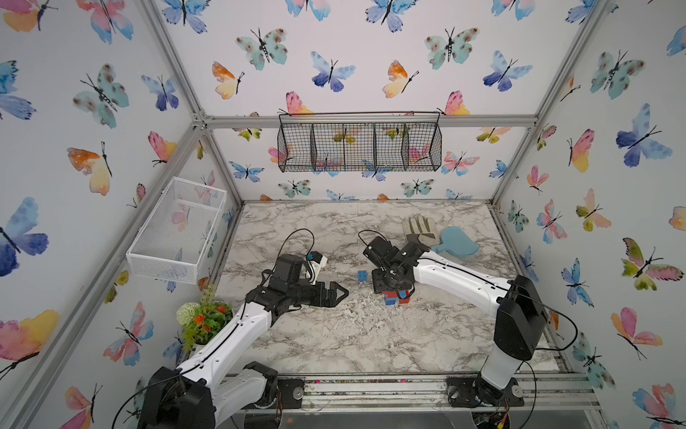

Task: Assemble a giraffe with lego
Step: Assemble the lego brick with the lego brick, then pick up the lego brick from the center of the board.

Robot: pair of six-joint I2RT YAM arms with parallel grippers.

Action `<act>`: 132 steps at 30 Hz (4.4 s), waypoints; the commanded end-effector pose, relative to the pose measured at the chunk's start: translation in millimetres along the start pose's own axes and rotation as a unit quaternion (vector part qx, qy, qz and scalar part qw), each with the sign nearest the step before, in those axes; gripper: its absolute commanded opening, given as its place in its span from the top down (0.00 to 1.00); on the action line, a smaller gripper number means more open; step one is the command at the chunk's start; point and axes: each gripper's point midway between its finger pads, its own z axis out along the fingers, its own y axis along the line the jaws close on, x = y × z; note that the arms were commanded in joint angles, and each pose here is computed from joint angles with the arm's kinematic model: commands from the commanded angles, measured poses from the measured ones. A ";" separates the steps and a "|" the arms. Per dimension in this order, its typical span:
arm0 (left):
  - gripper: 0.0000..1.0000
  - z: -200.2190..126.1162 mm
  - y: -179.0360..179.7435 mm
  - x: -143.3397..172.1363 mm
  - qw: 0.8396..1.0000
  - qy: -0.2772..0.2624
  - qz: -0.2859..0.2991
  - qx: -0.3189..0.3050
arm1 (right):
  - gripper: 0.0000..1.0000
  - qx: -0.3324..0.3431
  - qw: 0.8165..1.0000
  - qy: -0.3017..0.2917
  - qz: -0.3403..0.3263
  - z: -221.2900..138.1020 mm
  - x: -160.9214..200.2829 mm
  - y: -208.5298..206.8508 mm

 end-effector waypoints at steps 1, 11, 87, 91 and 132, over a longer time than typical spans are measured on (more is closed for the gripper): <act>0.02 1.8 1.8 2.8 1.000 0.003 -0.003 0.003 | 0.45 0.014 0.999 0.040 -0.006 11.2 17.7 -6.6; 0.02 2.4 1.4 3.1 1.000 0.004 -0.004 0.005 | 0.44 0.018 0.996 0.090 -0.012 29.8 45.8 -12.1; 0.02 3.8 -1.2 5.8 1.000 0.007 0.004 0.001 | 0.40 -0.016 1.000 -0.008 -0.022 107.6 -70.6 60.1; 0.02 3.9 -1.2 5.8 1.000 0.007 0.004 0.000 | 0.42 -0.017 1.000 -0.006 -0.022 113.0 -69.8 61.2; 0.02 3.9 -0.1 6.4 1.000 0.007 0.003 -0.002 | 0.59 0.001 1.000 -0.010 -0.030 125.1 -76.5 56.6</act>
